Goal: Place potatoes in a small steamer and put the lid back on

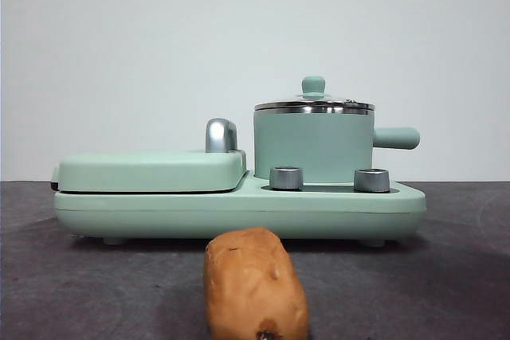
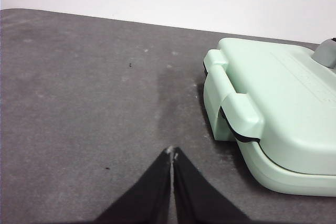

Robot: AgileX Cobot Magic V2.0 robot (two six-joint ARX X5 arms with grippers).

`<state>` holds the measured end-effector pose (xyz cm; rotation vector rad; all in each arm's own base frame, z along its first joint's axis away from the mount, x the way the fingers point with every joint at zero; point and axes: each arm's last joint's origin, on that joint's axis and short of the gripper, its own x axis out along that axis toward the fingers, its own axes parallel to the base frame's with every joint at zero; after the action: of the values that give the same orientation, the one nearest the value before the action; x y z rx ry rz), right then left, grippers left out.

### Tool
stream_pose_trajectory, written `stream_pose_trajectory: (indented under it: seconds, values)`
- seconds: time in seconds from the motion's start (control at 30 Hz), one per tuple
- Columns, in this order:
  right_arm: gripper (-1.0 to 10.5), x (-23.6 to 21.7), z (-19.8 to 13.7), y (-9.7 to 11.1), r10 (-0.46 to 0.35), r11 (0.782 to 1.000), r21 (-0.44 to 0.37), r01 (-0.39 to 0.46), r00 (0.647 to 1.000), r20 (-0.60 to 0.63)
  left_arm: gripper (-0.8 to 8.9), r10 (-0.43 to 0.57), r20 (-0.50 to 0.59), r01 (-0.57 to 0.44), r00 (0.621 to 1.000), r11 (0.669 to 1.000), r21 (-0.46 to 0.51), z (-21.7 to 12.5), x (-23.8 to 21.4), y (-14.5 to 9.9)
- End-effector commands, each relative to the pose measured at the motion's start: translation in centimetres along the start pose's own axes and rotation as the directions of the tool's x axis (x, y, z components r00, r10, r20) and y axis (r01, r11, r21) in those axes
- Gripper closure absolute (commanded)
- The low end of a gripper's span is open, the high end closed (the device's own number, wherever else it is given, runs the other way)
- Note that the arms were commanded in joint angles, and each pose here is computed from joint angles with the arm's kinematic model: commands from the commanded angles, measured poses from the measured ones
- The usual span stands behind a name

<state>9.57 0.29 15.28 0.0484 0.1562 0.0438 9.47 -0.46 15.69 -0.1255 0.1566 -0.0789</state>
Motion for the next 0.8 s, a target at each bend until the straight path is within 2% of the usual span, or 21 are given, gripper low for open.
stream_pose_trajectory:
  seconds: [0.03,0.27,0.33,0.43,0.7,0.8]
  values:
    - [9.3,0.0,0.0,0.0,0.002,1.000,0.006,-0.002,1.000,0.007,8.07,-0.003,0.001,0.003,1.000,1.000,-0.008,-0.4,0.2,0.0]
    - [9.3,0.0,0.2,0.0,0.003,0.987,0.161,-0.007,1.000,0.030,8.07,-0.006,0.021,0.009,1.000,0.993,-0.114,-0.2,0.2,0.0]
    - [9.3,0.0,0.5,0.0,0.004,0.975,0.220,-0.016,0.998,0.058,8.07,-0.008,0.021,0.011,1.000,0.985,-0.173,-0.2,0.2,0.0]
    - [9.3,-0.1,1.0,0.1,0.005,0.955,0.294,-0.030,0.997,0.083,8.07,-0.011,0.026,0.016,1.000,0.980,-0.199,-0.1,0.2,0.0]
    - [9.3,-1.2,3.6,0.3,0.038,0.951,0.301,-0.068,0.994,0.104,8.05,-0.053,0.066,0.065,0.996,0.977,-0.202,1.3,-0.3,-0.3]
    - [9.3,-1.6,4.9,0.5,0.061,0.950,0.300,-0.084,0.995,0.085,8.05,-0.055,0.082,0.074,0.995,0.968,-0.240,2.2,-0.6,-0.5]
